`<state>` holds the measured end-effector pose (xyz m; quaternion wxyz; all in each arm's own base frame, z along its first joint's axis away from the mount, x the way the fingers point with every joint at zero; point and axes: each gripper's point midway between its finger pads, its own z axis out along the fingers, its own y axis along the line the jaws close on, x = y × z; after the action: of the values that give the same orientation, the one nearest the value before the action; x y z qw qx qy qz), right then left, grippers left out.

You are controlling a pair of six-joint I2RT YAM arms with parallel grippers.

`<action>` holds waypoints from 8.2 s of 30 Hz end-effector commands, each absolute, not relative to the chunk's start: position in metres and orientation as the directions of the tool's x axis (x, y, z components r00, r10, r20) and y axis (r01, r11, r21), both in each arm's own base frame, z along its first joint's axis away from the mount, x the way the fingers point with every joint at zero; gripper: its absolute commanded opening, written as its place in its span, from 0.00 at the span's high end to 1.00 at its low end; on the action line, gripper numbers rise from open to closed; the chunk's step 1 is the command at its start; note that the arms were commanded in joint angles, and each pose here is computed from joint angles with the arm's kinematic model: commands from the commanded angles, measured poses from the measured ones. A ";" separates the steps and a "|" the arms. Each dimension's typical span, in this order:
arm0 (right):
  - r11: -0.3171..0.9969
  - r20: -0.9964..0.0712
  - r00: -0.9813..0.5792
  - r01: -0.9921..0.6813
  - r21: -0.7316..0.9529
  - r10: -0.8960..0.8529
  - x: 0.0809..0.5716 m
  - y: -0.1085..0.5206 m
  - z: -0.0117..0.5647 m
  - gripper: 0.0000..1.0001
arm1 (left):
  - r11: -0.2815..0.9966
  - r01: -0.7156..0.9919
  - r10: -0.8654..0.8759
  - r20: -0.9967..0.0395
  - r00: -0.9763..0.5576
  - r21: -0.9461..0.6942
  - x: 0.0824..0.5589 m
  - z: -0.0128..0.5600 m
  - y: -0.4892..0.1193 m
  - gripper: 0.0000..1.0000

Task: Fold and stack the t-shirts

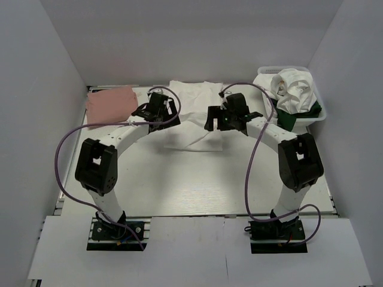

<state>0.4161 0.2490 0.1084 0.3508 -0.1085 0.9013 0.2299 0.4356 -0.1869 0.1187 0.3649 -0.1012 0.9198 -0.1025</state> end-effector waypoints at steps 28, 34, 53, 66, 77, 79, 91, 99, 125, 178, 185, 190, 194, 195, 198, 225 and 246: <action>0.766 -0.861 -0.494 -0.597 0.238 -0.117 0.506 0.297 0.188 0.10 | 0.970 -0.172 -0.239 -0.550 -0.800 -0.171 0.396 0.052 -0.159 0.00; 0.842 -0.793 -0.606 -0.458 0.287 -0.059 0.426 0.246 0.138 0.10 | 0.967 -0.155 -0.238 -0.503 -0.831 -0.201 0.389 0.031 -0.165 0.26; 0.880 -0.536 -0.842 -0.298 0.370 -0.060 0.339 0.216 0.042 0.16 | 0.947 -0.091 -0.225 -0.432 -0.873 -0.308 0.365 0.009 -0.183 1.00; 0.894 -0.520 -0.853 -0.260 0.364 -0.036 0.340 0.214 0.017 0.72 | 0.942 -0.093 -0.234 -0.431 -0.871 -0.323 0.359 0.012 -0.183 1.00; 0.894 -0.573 -0.819 -0.269 0.358 -0.017 0.266 0.179 0.077 1.00 | 0.893 -0.100 -0.302 -0.419 -0.856 -0.438 0.282 0.063 -0.177 1.00; 0.883 -0.541 -0.840 -0.278 0.378 -0.032 0.244 0.176 0.077 1.00 | 0.856 -0.041 -0.294 -0.421 -0.858 -0.515 0.258 0.084 -0.186 1.00; 0.794 -0.772 -0.630 -0.424 0.435 0.086 0.250 0.194 0.217 1.00 | 0.767 0.179 -0.325 -0.613 -0.720 -0.617 0.254 0.220 -0.198 1.00; 0.843 -0.778 -0.602 -0.315 0.437 0.178 0.296 0.196 0.233 1.00 | 0.833 0.067 -0.376 -0.651 -0.659 -0.549 0.312 0.236 -0.191 1.00; 0.853 -0.690 -0.695 -0.224 0.472 0.199 0.492 0.223 0.181 1.00 | 0.937 -0.256 -0.349 -0.702 -0.621 -0.239 0.507 0.182 -0.151 1.00; 0.897 -0.638 -0.770 -0.292 0.333 -0.014 0.516 0.235 0.058 0.10 | 0.921 0.100 -0.066 -0.406 -0.911 -0.375 0.371 0.042 -0.188 0.00; 0.864 -0.778 -0.617 -0.451 0.223 -0.121 0.476 0.232 0.138 0.10 | 0.896 0.188 -0.090 -0.578 -0.811 -0.403 0.406 0.122 -0.196 0.00; 0.769 -0.783 -0.603 -0.571 0.288 -0.154 0.412 0.243 0.139 0.10 | 0.925 0.180 -0.084 -0.641 -0.763 -0.335 0.450 0.139 -0.190 0.00; 0.656 -0.762 -0.617 -0.660 0.365 -0.198 0.375 0.263 0.139 0.10 | 0.938 0.157 -0.061 -0.593 -0.803 -0.309 0.482 0.110 -0.197 0.00; 0.654 -0.751 -0.628 -0.659 0.372 -0.206 0.368 0.263 0.134 0.10 | 0.944 0.159 -0.060 -0.621 -0.781 -0.290 0.500 0.120 -0.198 0.00; 0.688 -0.723 -0.655 -0.630 0.359 -0.222 0.356 0.251 0.122 0.10 | 0.961 0.121 -0.049 -0.584 -0.810 -0.249 0.523 0.093 -0.194 0.00; 0.741 -0.770 -0.618 -0.590 0.320 -0.160 0.320 0.226 0.153 0.10 | 0.976 0.115 -0.066 -0.757 -0.650 -0.184 0.482 0.171 -0.142 0.00; 0.716 -0.757 -0.629 -0.609 0.340 -0.176 0.278 0.230 0.153 0.10 | 0.977 -0.038 -0.130 -0.448 -0.885 -0.208 0.454 0.012 -0.127 0.00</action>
<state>0.2801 0.2323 0.1487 0.3534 -0.2321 0.8540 0.3033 0.4595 -0.1217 0.0291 0.2669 -0.0395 0.9590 -0.0868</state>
